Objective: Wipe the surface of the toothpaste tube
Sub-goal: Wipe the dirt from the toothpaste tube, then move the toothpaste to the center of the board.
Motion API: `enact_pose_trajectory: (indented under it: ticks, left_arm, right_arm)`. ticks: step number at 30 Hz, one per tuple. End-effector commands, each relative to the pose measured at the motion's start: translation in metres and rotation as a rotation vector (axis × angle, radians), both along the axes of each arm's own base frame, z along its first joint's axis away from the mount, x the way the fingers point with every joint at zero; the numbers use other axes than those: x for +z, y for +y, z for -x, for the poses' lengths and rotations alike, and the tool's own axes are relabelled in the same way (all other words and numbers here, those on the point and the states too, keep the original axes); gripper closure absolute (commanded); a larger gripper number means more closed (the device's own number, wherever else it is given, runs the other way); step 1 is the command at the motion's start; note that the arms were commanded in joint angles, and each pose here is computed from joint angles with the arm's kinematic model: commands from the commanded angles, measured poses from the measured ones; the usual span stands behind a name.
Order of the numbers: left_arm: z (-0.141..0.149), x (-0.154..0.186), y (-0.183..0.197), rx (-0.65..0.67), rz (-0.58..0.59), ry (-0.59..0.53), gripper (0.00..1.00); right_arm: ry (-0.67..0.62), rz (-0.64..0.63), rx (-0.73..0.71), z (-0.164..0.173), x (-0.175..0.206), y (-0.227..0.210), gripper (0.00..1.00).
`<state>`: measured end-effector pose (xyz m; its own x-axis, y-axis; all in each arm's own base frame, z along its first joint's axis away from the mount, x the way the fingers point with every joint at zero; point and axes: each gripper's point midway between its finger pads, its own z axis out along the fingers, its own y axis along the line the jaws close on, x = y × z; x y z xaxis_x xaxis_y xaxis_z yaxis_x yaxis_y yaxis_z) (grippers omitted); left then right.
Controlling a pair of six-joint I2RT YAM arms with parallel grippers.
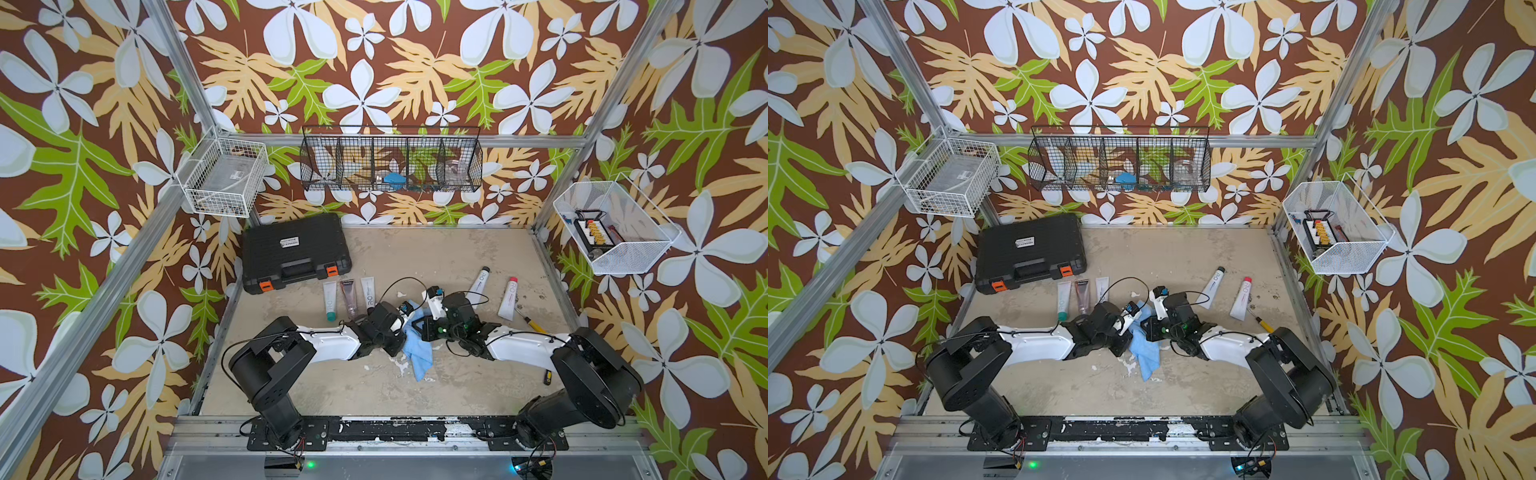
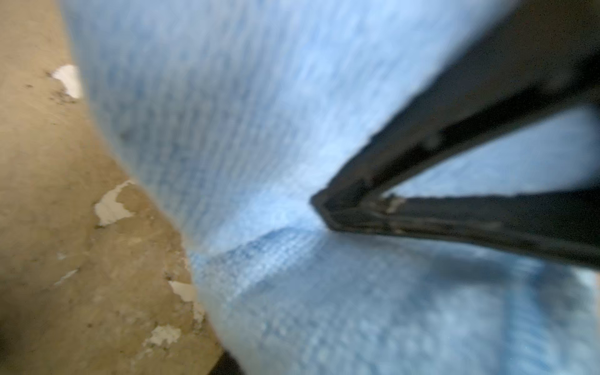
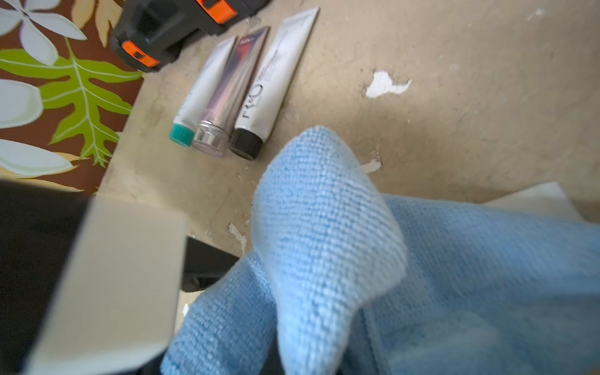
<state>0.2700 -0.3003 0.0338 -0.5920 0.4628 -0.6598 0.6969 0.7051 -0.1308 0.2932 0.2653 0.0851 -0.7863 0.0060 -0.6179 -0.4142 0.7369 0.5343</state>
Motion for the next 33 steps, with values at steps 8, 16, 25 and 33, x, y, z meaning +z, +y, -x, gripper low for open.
enact_pose_trajectory:
  ticks: [8, 16, 25, 33]
  left_arm:
    - [-0.044, 0.028, 0.016, 0.422, 0.122, -0.014, 0.74]
    - [-0.067, 0.023, 0.027, 0.688, 0.128, 0.028, 0.75]
    - [-0.078, 0.011, 0.047, 0.892, 0.063, 0.033, 0.75]
    - [-0.077, -0.011, 0.039, 0.940, 0.070, 0.119, 0.73]
  right_arm:
    - [-0.170, 0.003, -0.113, -0.016, 0.091, -0.054, 1.00]
    - [-0.261, 0.004, -0.202, -0.014, 0.127, -0.094, 1.00]
    - [-0.258, -0.003, -0.227, -0.012, 0.125, -0.108, 1.00]
    - [-0.286, 0.016, -0.274, -0.012, 0.133, -0.127, 1.00]
